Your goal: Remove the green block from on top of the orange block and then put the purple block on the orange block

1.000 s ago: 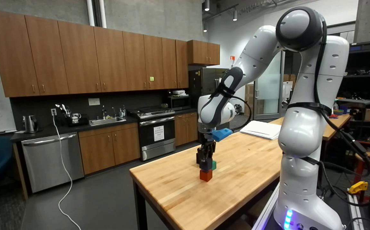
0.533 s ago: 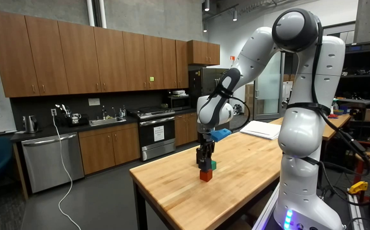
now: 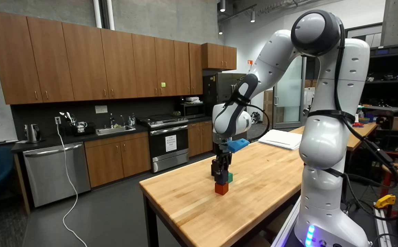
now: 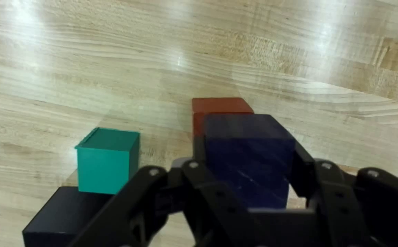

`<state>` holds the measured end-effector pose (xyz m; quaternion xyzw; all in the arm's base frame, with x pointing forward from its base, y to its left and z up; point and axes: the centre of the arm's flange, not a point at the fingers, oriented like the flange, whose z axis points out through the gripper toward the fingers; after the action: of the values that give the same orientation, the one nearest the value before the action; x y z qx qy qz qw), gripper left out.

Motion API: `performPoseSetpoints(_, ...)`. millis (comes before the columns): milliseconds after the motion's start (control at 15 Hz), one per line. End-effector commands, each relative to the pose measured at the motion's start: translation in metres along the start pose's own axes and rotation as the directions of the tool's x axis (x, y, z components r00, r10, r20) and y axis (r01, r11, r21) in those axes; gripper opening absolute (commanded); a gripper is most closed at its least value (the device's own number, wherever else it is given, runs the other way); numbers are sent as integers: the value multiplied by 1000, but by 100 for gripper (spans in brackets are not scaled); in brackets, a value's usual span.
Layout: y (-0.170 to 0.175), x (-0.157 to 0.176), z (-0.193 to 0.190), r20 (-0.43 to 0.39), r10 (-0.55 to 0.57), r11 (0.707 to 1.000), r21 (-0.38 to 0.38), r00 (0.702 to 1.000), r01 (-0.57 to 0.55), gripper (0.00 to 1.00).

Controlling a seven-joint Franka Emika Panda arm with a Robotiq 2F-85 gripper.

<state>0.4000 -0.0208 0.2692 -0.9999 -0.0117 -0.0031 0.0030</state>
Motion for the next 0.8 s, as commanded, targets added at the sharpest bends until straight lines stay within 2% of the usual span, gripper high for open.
performPoseSetpoints(0, 5, 2, 2, -5, -2, 1000, 10, 1000, 2, 30)
performPoseSetpoints(733, 6, 4, 3, -2, -11, 1000, 9, 1000, 11, 30)
